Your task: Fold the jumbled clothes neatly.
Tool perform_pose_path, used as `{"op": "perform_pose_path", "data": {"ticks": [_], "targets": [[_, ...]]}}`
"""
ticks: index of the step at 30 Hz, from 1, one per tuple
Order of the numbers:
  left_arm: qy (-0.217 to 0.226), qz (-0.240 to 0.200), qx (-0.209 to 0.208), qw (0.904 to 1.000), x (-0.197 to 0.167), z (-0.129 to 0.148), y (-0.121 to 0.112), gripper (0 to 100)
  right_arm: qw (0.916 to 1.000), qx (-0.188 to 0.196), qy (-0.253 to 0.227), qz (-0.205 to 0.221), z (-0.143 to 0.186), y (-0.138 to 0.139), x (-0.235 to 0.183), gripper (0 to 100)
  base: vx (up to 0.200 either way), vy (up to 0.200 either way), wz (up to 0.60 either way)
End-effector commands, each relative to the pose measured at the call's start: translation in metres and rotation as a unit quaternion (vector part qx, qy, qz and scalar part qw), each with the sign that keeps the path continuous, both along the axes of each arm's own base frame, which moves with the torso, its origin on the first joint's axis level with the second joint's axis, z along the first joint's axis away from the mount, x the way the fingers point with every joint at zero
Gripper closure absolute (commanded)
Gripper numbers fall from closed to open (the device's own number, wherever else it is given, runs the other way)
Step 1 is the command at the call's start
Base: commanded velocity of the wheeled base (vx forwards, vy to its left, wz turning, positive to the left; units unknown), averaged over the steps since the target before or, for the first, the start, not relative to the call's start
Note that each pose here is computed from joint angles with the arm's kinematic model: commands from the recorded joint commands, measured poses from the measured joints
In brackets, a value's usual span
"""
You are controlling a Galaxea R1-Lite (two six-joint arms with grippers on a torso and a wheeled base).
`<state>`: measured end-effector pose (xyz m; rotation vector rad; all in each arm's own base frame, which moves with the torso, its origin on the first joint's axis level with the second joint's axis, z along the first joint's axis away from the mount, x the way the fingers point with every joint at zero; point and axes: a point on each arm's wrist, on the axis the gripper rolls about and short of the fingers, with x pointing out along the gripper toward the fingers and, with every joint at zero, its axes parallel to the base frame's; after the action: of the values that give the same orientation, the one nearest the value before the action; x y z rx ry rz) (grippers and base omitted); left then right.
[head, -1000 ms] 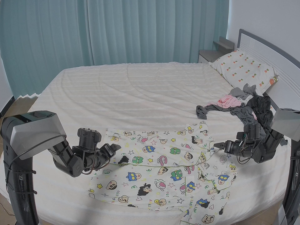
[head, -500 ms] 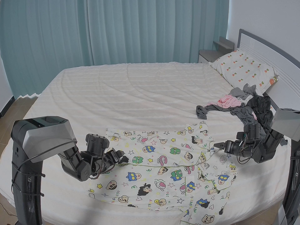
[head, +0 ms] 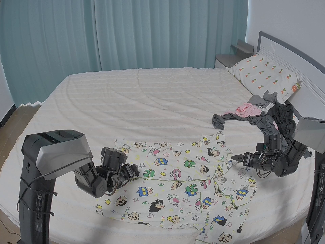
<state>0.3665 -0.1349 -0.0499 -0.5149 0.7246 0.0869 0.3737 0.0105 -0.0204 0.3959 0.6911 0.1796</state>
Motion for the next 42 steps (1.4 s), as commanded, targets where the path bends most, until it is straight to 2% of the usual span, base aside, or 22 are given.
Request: {"op": "perform_pose_path", "data": {"ticks": [1,12,23,24,38,42], "targets": [[0.003,0.0,0.004,1.0,0.0,-0.004,-0.002,0,1.0,0.0,0.0,0.002,-0.001,0.002,0.0,0,0.0,0.0,0.0],[0.02,-0.01,0.017,0.9996,-0.015,-0.005,-0.012,0,1.0,0.0,0.002,0.003,-0.001,0.002,0.0,0,0.0,0.0,0.0],[0.007,0.008,0.03,0.9995,-0.007,-0.008,-0.014,0,1.0,0.001,0.001,0.002,-0.001,0.002,0.0,0,0.0,0.0,0.0],[0.006,0.009,0.032,0.9994,-0.006,-0.008,-0.014,100,1.0,0.001,0.001,0.002,-0.001,0.002,0.0,0,0.0,0.0,0.0],[-0.006,0.09,0.071,0.9934,-0.012,-0.012,-0.007,100,1.0,0.0,0.001,0.004,-0.001,0.003,-0.001,0,0.0,0.0,0.0],[-0.004,0.102,0.061,0.9929,-0.015,-0.008,0.0,100,1.0,0.0,0.001,0.004,0.0,0.003,-0.001,0,0.0,0.0,0.0]]}}
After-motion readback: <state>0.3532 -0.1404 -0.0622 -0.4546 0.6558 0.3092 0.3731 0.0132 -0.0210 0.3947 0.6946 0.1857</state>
